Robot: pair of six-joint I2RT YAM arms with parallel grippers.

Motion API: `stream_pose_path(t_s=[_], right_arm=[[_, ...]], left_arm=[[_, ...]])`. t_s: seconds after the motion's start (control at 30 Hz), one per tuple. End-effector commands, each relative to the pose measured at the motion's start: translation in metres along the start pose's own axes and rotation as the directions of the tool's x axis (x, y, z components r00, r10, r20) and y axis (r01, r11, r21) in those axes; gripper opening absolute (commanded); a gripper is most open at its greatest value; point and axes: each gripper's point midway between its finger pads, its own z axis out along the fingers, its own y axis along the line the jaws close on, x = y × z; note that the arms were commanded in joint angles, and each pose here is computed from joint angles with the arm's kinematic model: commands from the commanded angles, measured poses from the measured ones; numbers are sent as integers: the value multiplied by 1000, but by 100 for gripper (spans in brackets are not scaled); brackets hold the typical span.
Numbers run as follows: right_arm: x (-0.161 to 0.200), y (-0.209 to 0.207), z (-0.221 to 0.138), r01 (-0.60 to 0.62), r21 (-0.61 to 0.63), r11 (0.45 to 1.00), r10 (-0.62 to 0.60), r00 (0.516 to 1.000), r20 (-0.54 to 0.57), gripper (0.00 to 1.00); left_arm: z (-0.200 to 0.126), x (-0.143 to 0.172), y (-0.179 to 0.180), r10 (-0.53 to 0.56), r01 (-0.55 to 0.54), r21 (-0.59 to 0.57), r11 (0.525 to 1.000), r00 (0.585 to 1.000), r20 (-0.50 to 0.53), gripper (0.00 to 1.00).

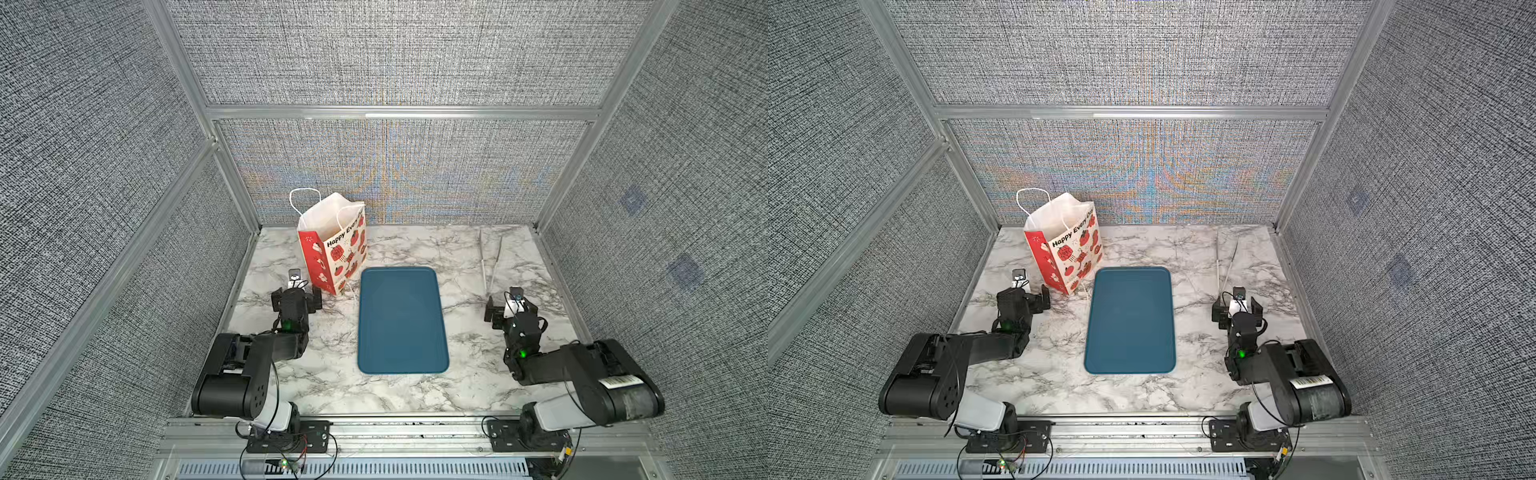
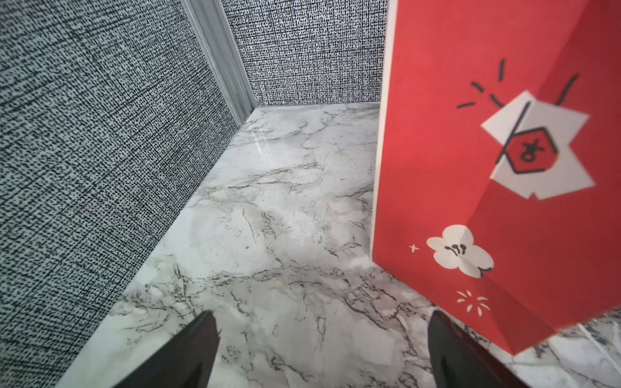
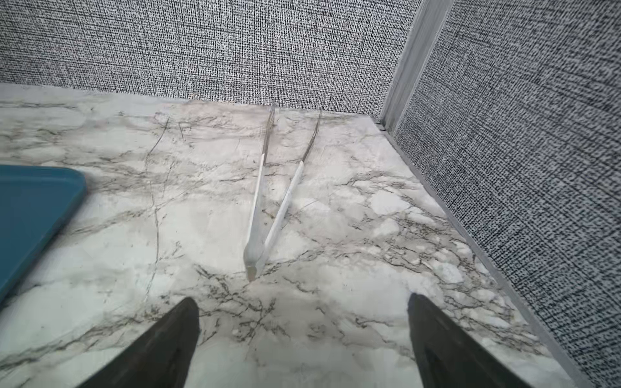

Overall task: Pack bread into a paper bag
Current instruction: Reset both arms

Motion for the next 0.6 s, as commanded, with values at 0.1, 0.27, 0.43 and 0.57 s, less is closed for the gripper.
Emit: stream_pose_path(t_s=[0.1,0.27,0.43,0.57], right_arm=[[-34,5,15,-63,-90,994,71,993,96,99],[-35,5,14,-63,-90,994,73,992,101,99],[-35,5,14,-63,-91,994,72,992,102,99],[-34,6,15,-64,-98,993,73,993,95,99]], left_arm=[[0,-5,-1,-12,12,8,1000,1000,18,99],[0,-5,-1,-12,11,9,1000,1000,15,99],[0,-5,-1,-9,9,9,1000,1000,16,99],[2,-4,-2,-9,9,11,1000,1000,5,99]])
